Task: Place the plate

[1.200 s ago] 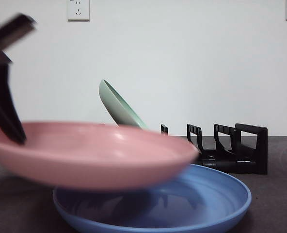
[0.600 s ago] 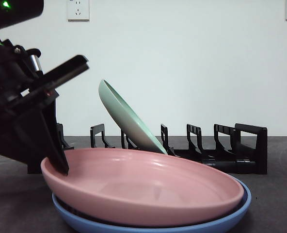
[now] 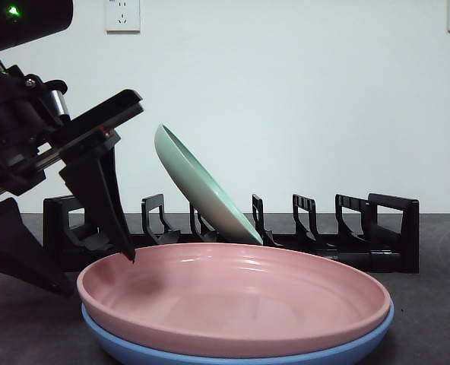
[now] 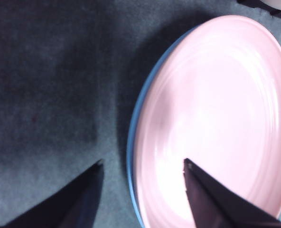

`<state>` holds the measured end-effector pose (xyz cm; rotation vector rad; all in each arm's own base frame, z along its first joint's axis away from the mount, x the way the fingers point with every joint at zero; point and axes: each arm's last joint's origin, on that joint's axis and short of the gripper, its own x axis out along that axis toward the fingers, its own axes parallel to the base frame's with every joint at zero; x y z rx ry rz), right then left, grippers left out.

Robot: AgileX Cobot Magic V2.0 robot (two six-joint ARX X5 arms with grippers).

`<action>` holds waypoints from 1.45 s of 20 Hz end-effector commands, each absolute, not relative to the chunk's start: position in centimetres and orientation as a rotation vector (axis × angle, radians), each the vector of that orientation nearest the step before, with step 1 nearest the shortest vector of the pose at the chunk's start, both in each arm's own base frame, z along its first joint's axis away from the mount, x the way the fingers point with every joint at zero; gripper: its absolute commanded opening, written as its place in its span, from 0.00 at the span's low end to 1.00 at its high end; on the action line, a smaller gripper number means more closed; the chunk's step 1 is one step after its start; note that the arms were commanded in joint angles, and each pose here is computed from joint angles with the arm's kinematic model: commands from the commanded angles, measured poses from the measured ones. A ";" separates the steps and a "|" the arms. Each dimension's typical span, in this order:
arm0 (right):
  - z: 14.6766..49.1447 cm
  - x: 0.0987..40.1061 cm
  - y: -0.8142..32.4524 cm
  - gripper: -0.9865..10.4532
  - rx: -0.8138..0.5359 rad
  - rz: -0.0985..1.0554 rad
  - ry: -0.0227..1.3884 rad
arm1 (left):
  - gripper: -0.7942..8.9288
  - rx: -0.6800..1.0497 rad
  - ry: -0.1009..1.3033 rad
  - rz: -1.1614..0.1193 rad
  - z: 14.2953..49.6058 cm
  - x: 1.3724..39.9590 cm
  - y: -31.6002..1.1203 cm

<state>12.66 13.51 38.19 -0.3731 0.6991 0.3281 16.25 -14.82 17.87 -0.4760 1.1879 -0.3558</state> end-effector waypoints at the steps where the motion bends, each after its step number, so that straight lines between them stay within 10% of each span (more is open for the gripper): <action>1: 38.5 12.7 13.8 0.28 -0.372 0.339 0.689 | 0.38 -0.452 1.189 -0.374 19.1 16.0 -14.8; 14: 38.2 13.9 16.1 0.28 -0.236 0.576 0.733 | 0.37 -0.083 0.792 -0.194 33.9 12.4 -3.8; 29: 33.6 26.4 29.8 0.28 -0.208 0.744 0.956 | 0.38 -0.127 0.799 -0.047 35.7 10.7 -1.5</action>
